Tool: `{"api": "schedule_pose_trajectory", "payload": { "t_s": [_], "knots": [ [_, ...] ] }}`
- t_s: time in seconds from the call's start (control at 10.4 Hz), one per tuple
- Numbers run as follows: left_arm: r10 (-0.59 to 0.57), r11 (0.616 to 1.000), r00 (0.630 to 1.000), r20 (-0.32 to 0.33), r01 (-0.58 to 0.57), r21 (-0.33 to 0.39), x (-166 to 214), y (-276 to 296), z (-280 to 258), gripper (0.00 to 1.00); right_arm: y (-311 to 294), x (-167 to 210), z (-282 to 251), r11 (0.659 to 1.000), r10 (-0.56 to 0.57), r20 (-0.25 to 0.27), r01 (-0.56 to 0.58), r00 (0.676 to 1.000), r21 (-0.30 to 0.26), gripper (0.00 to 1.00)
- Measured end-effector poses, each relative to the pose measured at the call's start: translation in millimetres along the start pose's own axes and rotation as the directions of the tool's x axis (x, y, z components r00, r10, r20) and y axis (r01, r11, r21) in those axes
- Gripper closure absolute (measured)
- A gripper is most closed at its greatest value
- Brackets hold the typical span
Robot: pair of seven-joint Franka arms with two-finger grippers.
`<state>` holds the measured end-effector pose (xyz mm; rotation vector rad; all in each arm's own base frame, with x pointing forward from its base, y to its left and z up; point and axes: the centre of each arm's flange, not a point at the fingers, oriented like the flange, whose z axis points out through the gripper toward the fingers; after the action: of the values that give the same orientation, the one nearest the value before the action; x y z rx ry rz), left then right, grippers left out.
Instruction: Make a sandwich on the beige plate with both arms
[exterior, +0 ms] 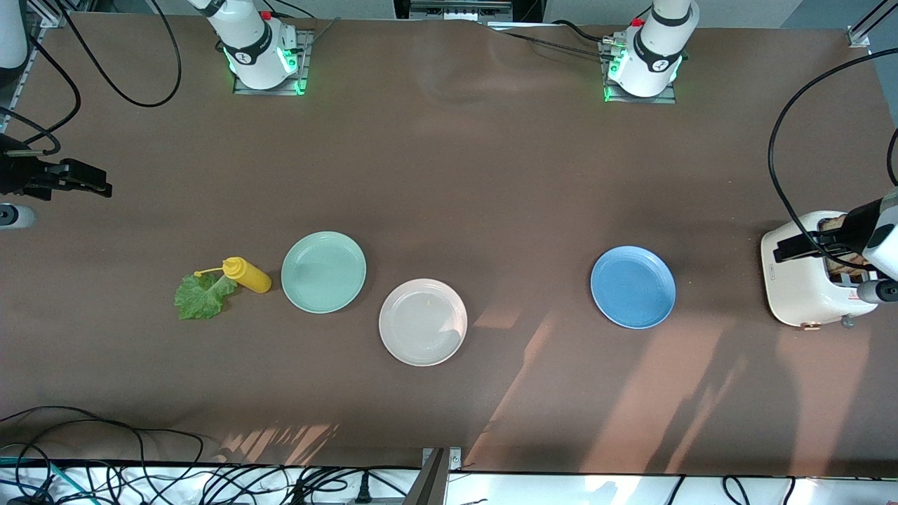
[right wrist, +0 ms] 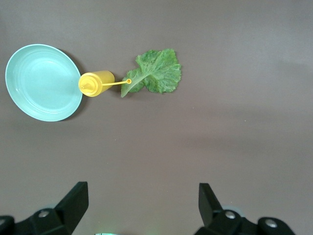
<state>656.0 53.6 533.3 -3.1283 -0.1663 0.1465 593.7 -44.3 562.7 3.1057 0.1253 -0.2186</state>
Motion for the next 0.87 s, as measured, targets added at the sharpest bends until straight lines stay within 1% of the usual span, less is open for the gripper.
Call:
{"api": "schedule_pose_trajectory", "payload": {
  "t_s": [0.19,0.58,0.68,0.87],
  "knots": [
    [0.012,1.000,1.000,-0.005,-0.012,-0.002,0,4,-2,0.00,0,0,0,1.000,0.000,0.000,0.000,1.000,0.000,0.00],
    [0.072,0.997,0.994,-0.077,-0.073,-0.009,-17,40,-43,0.00,0,0,0,1.000,0.001,0.001,-0.001,1.000,0.000,0.00],
    [0.084,0.996,0.993,-0.087,-0.085,-0.009,-22,47,-50,0.00,0,0,0,1.000,0.001,0.001,-0.001,1.000,0.000,0.00],
    [0.083,0.996,0.994,-0.072,-0.084,-0.009,-21,46,-43,0.00,1,0,0,1.000,0.001,0.001,-0.001,1.000,0.000,0.00]
  ]
}}
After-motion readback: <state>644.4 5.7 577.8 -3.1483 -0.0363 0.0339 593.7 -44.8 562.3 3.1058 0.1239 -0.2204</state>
